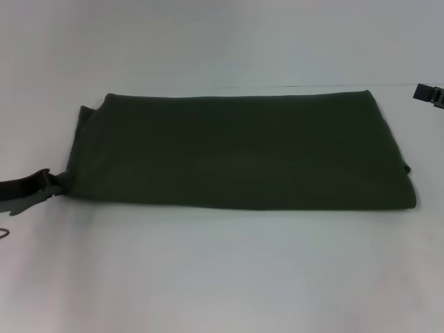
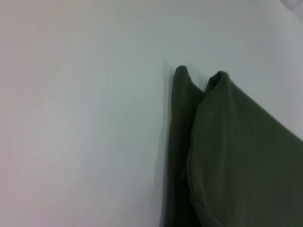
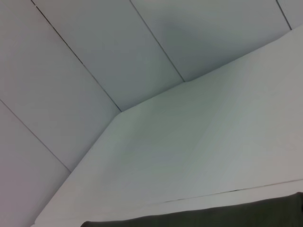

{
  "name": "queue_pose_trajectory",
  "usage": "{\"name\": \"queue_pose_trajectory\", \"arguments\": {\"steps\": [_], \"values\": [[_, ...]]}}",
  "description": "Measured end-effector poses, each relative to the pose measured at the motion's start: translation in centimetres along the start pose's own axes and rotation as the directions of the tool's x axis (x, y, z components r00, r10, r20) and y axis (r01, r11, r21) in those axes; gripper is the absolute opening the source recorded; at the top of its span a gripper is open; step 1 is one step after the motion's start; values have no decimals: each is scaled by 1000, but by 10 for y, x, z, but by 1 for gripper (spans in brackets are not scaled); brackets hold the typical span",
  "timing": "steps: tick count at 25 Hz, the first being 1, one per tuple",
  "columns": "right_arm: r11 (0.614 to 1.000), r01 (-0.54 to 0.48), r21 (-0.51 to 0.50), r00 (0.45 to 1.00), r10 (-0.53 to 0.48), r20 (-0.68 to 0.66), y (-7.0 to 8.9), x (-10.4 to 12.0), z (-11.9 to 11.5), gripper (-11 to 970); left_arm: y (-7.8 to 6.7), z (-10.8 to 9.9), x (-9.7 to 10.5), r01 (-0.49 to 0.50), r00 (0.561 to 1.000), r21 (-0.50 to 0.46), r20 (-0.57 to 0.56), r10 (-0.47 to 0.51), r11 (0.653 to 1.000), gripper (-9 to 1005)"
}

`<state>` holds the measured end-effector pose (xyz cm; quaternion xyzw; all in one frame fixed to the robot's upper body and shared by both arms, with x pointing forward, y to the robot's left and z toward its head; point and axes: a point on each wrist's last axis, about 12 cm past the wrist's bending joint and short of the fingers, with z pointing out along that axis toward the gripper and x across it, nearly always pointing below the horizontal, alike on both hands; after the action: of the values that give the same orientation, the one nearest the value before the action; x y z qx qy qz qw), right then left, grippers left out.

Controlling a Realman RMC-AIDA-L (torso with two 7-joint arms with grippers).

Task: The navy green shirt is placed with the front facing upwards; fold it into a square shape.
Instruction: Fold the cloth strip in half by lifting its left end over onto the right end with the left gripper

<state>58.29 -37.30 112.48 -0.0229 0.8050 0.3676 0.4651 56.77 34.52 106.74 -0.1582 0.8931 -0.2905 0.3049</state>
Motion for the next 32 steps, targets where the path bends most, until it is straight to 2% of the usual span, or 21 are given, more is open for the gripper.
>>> {"name": "queue_pose_trajectory", "arguments": {"steps": [5,11,12,13,18,27,30,32], "values": [[1000,-9,-11,1000,9,10,2,4,4,899,13,-13,8,37,999,12,36,-38,999,15],[999,-21,-26,1000,21,8,7,11,13,899,36,-34,16,88,991,15,102,-89,996,23],[999,-23,-31,1000,24,7,9,12,15,899,36,-34,16,88,991,15,102,-89,996,24],[999,-26,-37,1000,26,5,11,14,18,899,45,-44,19,104,986,16,126,-105,994,26],[998,-38,-58,999,38,4,18,20,30,899,67,-67,21,124,974,0,190,-122,992,32],[995,-46,-88,999,45,-18,29,23,55,900,105,-123,24,163,944,-113,308,-121,980,44],[995,-37,-89,999,35,-27,31,23,62,900,110,-133,26,171,938,-134,325,-119,976,48],[995,-34,-91,999,31,-31,33,23,64,900,108,-134,25,168,937,-121,327,-120,978,51]]}}
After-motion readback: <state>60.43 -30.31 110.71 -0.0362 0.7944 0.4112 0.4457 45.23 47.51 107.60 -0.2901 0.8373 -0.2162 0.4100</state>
